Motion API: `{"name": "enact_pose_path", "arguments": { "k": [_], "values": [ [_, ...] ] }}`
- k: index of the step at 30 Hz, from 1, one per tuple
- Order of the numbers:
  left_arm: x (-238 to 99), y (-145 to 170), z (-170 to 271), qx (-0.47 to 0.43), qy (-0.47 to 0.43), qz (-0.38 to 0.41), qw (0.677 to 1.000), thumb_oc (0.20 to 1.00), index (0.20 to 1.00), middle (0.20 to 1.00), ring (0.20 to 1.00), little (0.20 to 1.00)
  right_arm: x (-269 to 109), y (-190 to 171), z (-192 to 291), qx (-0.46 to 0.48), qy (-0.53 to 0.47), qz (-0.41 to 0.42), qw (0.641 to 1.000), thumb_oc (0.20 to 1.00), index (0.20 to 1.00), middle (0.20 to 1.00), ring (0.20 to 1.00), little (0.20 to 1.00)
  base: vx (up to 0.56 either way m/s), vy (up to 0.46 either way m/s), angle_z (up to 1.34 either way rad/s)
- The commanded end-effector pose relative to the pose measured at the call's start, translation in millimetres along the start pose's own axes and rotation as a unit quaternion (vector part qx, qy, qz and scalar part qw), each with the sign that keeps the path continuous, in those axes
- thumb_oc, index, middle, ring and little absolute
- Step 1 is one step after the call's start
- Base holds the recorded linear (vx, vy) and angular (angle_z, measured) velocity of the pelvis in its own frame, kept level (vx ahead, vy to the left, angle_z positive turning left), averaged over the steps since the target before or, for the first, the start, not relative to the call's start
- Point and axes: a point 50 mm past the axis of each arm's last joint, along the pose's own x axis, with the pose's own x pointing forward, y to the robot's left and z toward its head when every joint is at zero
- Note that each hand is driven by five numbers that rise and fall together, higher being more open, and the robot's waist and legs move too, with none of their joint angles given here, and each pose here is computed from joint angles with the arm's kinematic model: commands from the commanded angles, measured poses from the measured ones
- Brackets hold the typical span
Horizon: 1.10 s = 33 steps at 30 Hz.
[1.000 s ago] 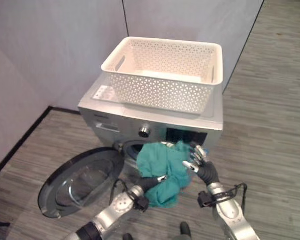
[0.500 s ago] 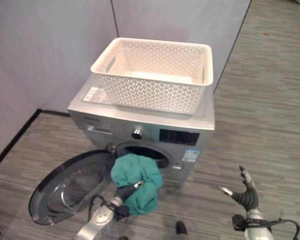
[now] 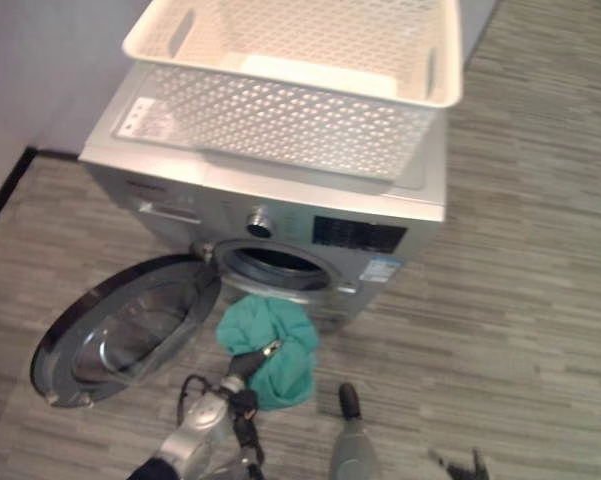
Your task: Grab the laundry basket,head to the washer,open it,put in the laundry and shut it.
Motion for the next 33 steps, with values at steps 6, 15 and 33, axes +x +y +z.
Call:
{"name": "enact_pose_path", "arguments": {
  "k": [6, 15, 33],
  "values": [
    [33.3, -18.9, 54.2, -0.013, -0.097, -0.014, 0.995, 0.2, 0.2, 0.2, 0.2, 0.2, -0.2, 3.3, 1.6, -0.007, -0.004, 0.031, 0.999, 1.0, 1.0, 1.0, 1.0, 1.0, -0.01, -0.026, 0.04],
    [63.7, -20.0, 120.2, -0.015, -0.18, 0.036, 0.983, 0.2, 0.2, 0.2, 0.2, 0.2, -6.2, 46.6, 90.5, 0.032, -0.158, 0.097, 0.982, 1.0, 1.0, 1.0, 1.0, 1.0, -0.08, 0.019, 0.02],
    [67.6, -103.4, 132.3, -0.047, -0.197, -0.063, 0.977, 0.2, 0.2, 0.2, 0.2, 0.2, -10.0, 48.2, 111.5, 0.07, -0.185, 0.103, 0.975, 1.0, 1.0, 1.0, 1.0, 1.0, 0.05, -0.007, 0.31]
  ]
}}
